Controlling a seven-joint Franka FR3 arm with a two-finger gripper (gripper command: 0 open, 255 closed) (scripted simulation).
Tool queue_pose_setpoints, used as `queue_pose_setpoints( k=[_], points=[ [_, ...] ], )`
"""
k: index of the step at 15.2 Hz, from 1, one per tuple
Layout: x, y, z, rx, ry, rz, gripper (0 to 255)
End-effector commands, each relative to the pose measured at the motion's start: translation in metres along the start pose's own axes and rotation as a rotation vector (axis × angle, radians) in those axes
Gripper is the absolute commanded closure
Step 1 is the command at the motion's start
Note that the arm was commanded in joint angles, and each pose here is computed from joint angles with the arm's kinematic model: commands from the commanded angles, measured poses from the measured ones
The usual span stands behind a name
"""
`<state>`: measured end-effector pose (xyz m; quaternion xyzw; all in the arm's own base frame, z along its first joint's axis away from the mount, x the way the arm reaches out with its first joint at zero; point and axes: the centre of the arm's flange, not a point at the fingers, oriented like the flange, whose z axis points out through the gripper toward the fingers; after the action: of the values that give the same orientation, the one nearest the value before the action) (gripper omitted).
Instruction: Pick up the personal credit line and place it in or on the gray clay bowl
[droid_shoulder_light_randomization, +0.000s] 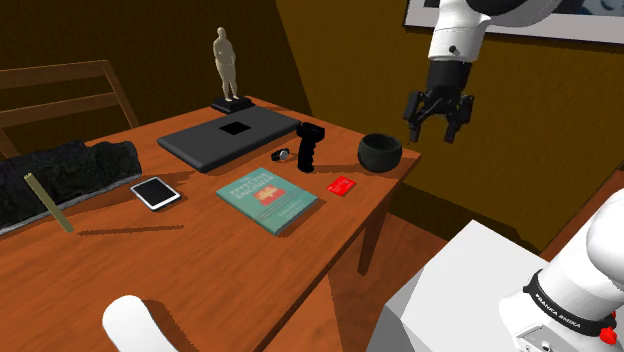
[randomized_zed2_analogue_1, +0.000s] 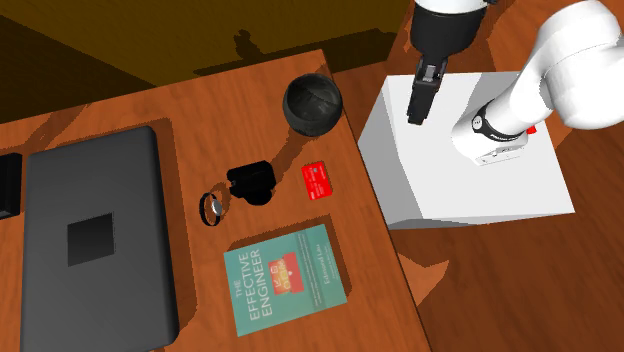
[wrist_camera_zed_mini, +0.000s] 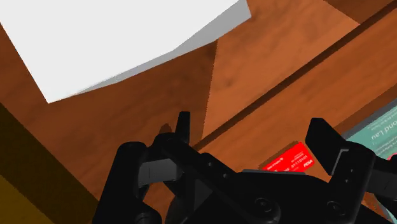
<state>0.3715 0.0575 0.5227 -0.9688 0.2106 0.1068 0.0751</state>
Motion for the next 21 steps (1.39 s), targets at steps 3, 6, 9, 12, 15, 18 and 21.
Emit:
queue_pose_setpoints(
  k=[3, 6, 9, 12, 15, 18, 21],
  points=[
    [0.034, -0.026, 0.032, 0.058, -0.058, 0.181, 0],
    [0.060, -0.044, 0.055, 0.100, -0.100, 0.311, 0],
    [0.088, -0.059, 0.077, 0.142, -0.143, 0.441, 0],
    [0.117, -0.071, 0.101, 0.184, -0.185, 0.572, 0],
    [0.145, -0.080, 0.125, 0.226, -0.227, 0.702, 0],
    [0.174, -0.087, 0.150, 0.268, -0.269, 0.832, 0],
    [0.175, -0.091, 0.161, 0.270, -0.272, 0.839, 0]
  ],
)
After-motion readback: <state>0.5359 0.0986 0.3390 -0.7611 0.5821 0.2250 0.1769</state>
